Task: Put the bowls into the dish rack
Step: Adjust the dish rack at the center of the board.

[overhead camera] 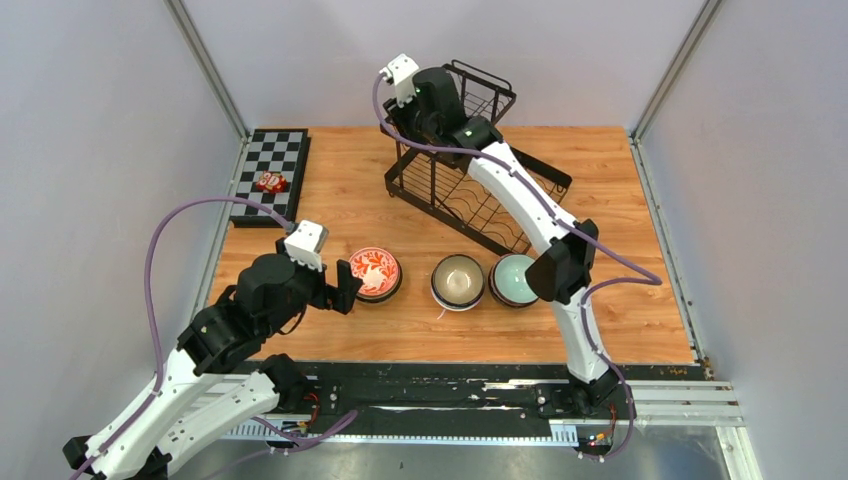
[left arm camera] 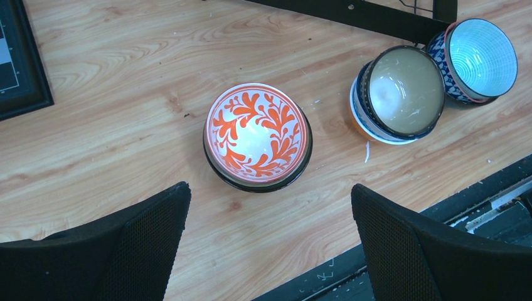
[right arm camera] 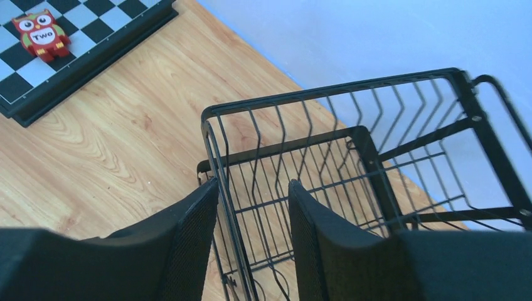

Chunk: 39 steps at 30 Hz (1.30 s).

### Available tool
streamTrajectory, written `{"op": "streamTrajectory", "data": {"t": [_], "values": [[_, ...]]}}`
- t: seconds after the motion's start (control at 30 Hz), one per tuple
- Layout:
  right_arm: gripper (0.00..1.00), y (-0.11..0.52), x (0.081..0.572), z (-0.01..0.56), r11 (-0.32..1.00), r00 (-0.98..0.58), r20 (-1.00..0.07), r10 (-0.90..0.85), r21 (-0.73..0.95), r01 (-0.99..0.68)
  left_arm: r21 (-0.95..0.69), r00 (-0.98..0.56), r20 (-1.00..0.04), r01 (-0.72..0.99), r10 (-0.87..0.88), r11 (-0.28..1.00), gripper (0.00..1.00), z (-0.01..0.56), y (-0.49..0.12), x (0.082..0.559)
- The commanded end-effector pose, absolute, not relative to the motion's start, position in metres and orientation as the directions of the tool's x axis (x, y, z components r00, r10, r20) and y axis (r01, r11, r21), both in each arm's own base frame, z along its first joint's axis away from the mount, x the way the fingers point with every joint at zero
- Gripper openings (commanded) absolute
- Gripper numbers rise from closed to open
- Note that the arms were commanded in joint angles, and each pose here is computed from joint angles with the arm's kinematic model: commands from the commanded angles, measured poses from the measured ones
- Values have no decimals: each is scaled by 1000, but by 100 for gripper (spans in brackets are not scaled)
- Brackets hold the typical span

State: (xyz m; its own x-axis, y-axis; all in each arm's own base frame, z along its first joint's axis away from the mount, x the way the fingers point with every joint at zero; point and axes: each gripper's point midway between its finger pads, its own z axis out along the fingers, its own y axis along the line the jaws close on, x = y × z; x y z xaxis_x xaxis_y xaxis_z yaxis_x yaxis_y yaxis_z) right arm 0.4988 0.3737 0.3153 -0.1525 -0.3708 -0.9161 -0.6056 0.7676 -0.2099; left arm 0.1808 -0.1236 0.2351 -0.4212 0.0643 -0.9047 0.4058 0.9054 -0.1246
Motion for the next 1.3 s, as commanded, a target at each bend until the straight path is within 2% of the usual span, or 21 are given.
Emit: {"op": "streamTrajectory", "data": {"t": [0.0, 0.2, 0.43, 0.63, 0.83, 1.03, 1.27], "values": [[50, 358, 473, 398, 791, -15, -955, -295, -235, -564, -121, -406, -912, 402, 58, 908, 100, 237, -123, 183], [56, 329, 437, 414, 790, -18, -953, -303, -241, -564, -121, -407, -912, 397, 56, 910, 100, 237, -122, 183], [62, 269, 396, 411, 819, -60, -926, -372, -297, -491, -121, -407, -912, 399, 57, 909, 100, 237, -123, 183], [64, 210, 366, 370, 848, -192, -879, -436, -330, -414, -125, -406, -912, 405, 56, 906, 100, 237, -124, 182], [65, 172, 334, 298, 857, -348, -813, -468, -321, -403, -135, -402, -914, 418, 49, 898, 100, 238, -126, 180], [65, 159, 313, 237, 879, -487, -759, -432, -233, -417, -138, -406, -912, 433, 55, 891, 100, 237, -130, 180], [63, 164, 325, 198, 883, -573, -697, -432, -197, -426, -142, -397, -916, 434, 47, 890, 100, 239, -129, 179]]}}
